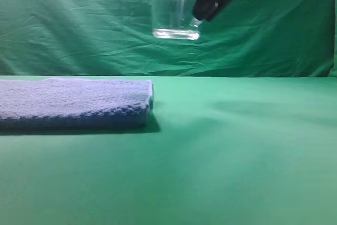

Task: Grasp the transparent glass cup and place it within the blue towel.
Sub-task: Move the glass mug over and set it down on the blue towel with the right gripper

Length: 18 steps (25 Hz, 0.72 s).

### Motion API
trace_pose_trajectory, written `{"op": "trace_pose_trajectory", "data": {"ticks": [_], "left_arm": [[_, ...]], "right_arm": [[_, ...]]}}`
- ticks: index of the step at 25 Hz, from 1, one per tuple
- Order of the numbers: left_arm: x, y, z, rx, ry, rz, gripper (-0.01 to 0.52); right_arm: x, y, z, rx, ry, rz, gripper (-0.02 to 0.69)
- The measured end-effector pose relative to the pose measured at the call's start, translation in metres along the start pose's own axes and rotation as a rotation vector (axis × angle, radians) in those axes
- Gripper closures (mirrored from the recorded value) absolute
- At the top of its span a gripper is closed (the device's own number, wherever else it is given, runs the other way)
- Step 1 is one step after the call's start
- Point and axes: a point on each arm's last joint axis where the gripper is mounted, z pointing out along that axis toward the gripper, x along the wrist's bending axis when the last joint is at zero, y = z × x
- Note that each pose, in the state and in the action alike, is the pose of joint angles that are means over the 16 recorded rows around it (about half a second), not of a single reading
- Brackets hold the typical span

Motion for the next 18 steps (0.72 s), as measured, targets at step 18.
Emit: {"op": "trace_pose_trajectory", "data": {"ticks": [18], "left_arm": [[0.0,0.0,0.0,0.0,0.0,0.0,0.514]], "right_arm": [[0.039,0.025,0.078,0.027,0.08,-0.14,0.293]]}}
